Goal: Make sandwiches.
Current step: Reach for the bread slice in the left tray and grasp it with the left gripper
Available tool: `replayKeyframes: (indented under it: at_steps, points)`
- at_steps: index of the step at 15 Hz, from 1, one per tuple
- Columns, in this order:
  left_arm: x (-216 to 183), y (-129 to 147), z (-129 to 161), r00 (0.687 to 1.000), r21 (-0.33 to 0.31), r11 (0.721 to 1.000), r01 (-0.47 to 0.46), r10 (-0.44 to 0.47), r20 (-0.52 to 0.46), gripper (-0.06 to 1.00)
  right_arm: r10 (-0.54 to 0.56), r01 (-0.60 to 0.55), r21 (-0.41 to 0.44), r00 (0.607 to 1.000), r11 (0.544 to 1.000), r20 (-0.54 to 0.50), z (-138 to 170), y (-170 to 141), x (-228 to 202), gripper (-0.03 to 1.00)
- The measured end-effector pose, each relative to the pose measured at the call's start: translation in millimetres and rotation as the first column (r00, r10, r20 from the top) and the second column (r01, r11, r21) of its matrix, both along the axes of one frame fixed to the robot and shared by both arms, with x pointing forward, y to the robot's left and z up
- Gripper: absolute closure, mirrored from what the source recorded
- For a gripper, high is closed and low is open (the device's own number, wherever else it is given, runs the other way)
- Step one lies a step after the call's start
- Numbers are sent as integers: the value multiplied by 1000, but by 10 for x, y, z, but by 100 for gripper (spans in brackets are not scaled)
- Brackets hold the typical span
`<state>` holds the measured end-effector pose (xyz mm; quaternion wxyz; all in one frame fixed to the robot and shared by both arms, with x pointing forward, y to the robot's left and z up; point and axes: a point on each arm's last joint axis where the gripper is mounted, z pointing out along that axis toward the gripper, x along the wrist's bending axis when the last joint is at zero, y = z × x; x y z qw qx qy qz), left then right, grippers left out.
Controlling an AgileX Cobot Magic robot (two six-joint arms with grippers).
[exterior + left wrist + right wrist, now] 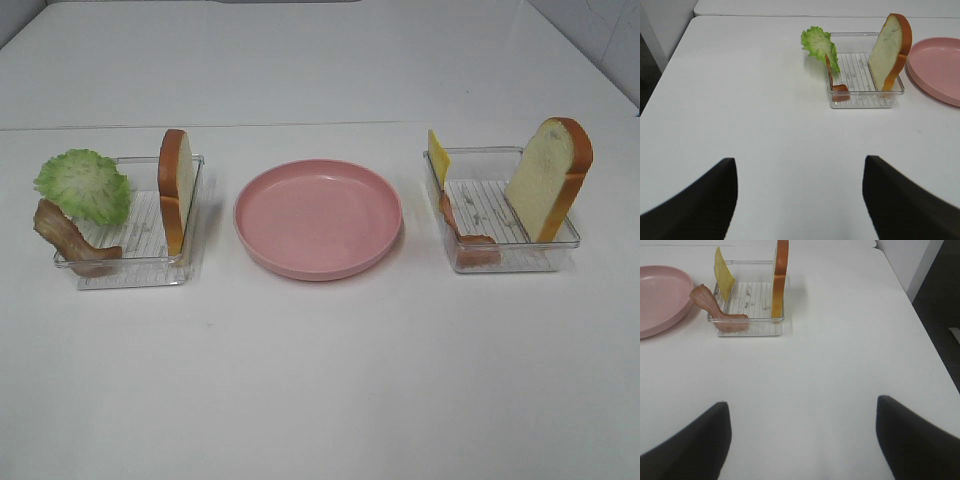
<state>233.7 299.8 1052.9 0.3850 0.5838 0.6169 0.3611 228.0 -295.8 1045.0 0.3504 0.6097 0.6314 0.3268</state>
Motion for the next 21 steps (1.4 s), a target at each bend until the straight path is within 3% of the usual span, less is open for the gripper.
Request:
replayKeyframes:
  at_steps: [2, 4, 5, 8, 9, 10, 12, 13, 16, 17, 20, 21]
  points:
    - [1, -3, 136, 996, -5, 1000, 1, -1, 92, 27, 0, 0, 0, 1000, 1000, 0, 0, 0, 0, 21]
    - [121, 1, 369, 966, -8, 1000, -2, 4, 259, 27, 0, 0, 0, 1000, 1000, 0, 0, 0, 0, 21]
    - [243, 2, 451, 955, -12, 1000, -1, 5, 296, 27, 0, 0, 0, 1000, 1000, 0, 0, 0, 0, 21]
    - [670, -24, 554, 957, -92, 996, 20, 7, 289, 27, 0, 0, 0, 1000, 1000, 0, 0, 0, 0, 21]
    - [1042, -55, 631, 973, -207, 978, 30, 19, 228, 27, 0, 0, 0, 1000, 1000, 0, 0, 0, 0, 21]
    - [1236, -68, 705, 982, -241, 970, 30, 17, 187, 27, 0, 0, 0, 1000, 1000, 0, 0, 0, 0, 21]
    - [1533, -88, 799, 993, -256, 966, 34, -5, 115, 27, 0, 0, 0, 1000, 1000, 0, 0, 0, 0, 21]
    - [1792, -110, 841, 999, -261, 964, 42, -36, 28, 27, 0, 0, 0, 1000, 1000, 0, 0, 0, 0, 21]
    - [2357, -189, 875, 970, -300, 951, 72, -137, -203, 27, 0, 0, 0, 1000, 1000, 0, 0, 0, 0, 21]
    - [2735, -254, 837, 894, -342, 935, 90, -227, -386, 27, 0, 0, 0, 1000, 1000, 0, 0, 0, 0, 21]
    - [3274, -286, 717, 787, -373, 924, 80, -289, -546, 27, 0, 0, 0, 1000, 1000, 0, 0, 0, 0, 21]
    - [3344, -289, 687, 768, -379, 922, 74, -295, -568, 27, 0, 0, 0, 1000, 1000, 0, 0, 0, 0, 21]
